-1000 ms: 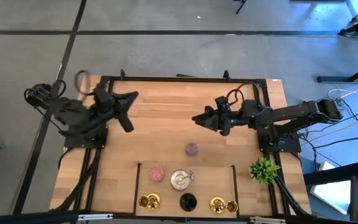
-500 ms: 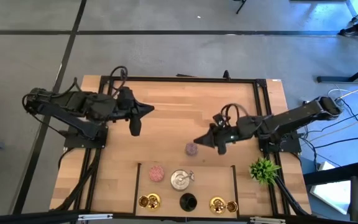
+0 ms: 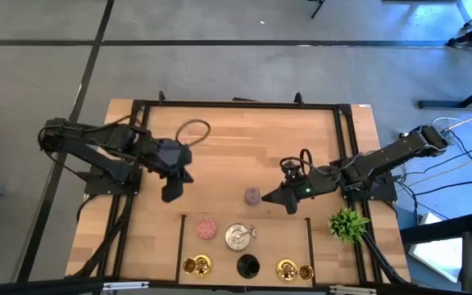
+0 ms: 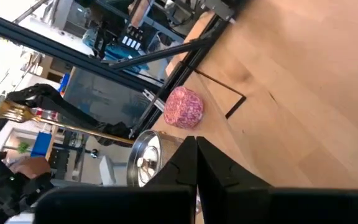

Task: Pick & Place candle stick holders
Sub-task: Put the red scented candle on the shelf

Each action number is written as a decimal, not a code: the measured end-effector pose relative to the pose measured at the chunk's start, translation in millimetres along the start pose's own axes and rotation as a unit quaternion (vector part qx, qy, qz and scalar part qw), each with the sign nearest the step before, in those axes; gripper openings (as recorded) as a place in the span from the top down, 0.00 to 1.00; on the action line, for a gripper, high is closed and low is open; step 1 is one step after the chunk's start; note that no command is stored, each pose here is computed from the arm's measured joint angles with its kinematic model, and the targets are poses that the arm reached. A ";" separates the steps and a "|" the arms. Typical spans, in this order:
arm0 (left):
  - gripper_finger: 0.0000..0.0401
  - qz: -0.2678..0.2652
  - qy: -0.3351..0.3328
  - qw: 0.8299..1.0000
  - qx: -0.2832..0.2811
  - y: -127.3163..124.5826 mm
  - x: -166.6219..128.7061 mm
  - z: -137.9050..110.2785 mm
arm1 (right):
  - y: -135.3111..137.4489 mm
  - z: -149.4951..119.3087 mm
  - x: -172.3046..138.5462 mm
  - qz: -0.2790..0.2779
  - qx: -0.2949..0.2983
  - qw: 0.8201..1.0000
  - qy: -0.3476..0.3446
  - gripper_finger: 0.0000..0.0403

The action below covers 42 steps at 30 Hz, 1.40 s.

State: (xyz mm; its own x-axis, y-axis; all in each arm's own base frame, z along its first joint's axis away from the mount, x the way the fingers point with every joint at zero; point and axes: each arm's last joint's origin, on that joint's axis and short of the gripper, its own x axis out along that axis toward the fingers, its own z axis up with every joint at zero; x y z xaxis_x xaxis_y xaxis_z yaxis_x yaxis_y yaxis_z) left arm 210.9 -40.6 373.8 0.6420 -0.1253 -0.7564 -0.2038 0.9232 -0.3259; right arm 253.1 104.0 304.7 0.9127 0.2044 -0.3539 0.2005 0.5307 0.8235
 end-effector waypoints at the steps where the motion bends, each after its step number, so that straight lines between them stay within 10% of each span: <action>1: 1.00 -0.010 0.017 1.000 0.010 -0.8 3.3 -0.6 | -0.3 -0.6 1.1 -0.001 -0.001 1.000 0.001 1.00; 10: 1.00 0.015 -0.003 1.000 0.018 -3.8 26.9 11.8 | -14.3 -6.4 2.9 -0.070 0.007 0.997 0.031 1.00; 19: 1.00 0.064 -0.007 0.993 -0.101 24.3 66.4 37.8 | -36.4 6.0 2.5 -0.132 0.016 0.988 0.084 1.00; 26: 1.00 0.056 -0.011 0.990 -0.130 32.6 81.7 47.2 | -49.6 25.8 2.3 -0.101 -0.130 0.975 0.150 1.00; 34: 1.00 0.102 -0.051 0.980 -0.162 28.3 78.9 46.2 | -70.2 38.2 -3.5 -0.146 -0.356 0.904 0.184 0.92; 42: 1.00 0.113 -0.061 0.977 -0.172 25.5 79.2 45.1 | -89.3 48.1 13.5 -0.194 -0.381 0.885 0.184 0.64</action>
State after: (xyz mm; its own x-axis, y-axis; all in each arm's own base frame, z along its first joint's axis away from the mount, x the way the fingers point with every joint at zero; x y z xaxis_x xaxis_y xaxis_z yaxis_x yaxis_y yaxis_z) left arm 289.9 -10.6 331.2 0.6310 0.1315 -0.7646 -0.5734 0.7429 -0.3454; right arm 264.6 19.8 247.7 0.6222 0.0636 -0.7802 0.0479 0.9917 0.1190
